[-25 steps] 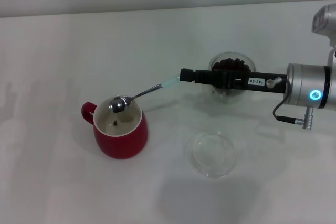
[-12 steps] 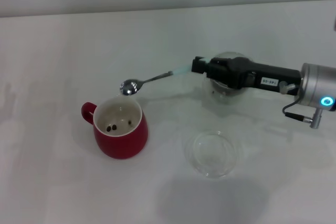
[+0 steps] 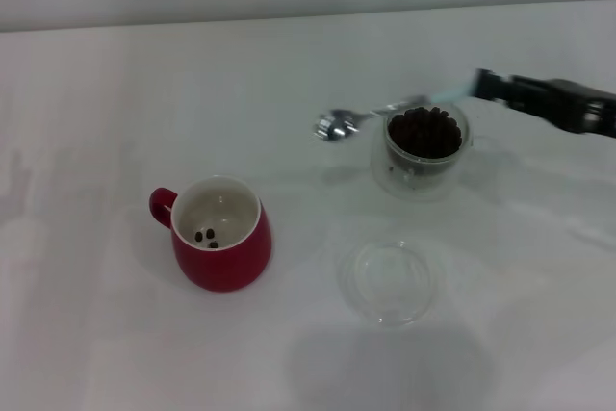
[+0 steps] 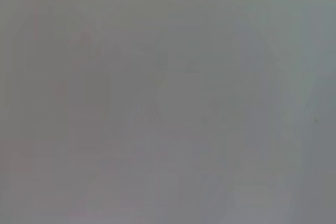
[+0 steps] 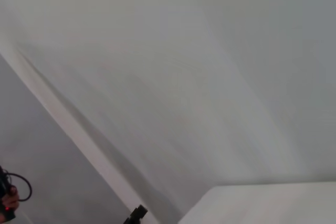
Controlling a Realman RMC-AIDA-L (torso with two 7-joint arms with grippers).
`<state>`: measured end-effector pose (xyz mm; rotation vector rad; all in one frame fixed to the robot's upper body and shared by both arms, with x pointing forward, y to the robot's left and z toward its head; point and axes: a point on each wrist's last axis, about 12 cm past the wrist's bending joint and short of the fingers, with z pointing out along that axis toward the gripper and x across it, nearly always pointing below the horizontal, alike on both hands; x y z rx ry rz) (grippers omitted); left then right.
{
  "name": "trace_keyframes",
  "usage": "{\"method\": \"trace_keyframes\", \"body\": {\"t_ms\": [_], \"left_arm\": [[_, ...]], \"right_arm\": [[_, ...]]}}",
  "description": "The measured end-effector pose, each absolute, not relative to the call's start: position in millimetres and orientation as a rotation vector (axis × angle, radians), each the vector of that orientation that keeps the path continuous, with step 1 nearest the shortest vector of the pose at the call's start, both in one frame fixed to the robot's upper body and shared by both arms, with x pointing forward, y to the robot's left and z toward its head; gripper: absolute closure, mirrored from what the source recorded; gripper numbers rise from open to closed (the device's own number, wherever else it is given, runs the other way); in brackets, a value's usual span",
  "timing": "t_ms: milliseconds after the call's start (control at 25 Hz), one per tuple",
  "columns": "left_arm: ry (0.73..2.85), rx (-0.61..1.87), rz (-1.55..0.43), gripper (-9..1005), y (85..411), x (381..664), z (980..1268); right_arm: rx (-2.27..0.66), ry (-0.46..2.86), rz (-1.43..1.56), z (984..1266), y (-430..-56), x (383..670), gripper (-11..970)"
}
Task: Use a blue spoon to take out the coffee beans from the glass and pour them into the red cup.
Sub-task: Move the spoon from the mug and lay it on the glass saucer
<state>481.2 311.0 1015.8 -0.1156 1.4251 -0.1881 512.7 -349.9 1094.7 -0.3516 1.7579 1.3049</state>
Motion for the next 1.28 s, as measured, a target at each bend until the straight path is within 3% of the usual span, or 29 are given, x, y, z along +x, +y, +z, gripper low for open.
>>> {"method": "trace_keyframes", "body": {"t_ms": [200,400,1280], "left_arm": [[1.424,-0.113,-0.189,267,311,482,1016],[1.421,-0.11,-0.192,267,310,485,1017],[1.417,-0.115,-0.191,266,309,489,1019]], "right_arm": [[-0.352,1.868,1.285,1092,-379,489,811],[-0.362,1.979,1.306,1077,-376,475,811],[-0.315,2.191,1.206,1049,-367,479,812]]}}
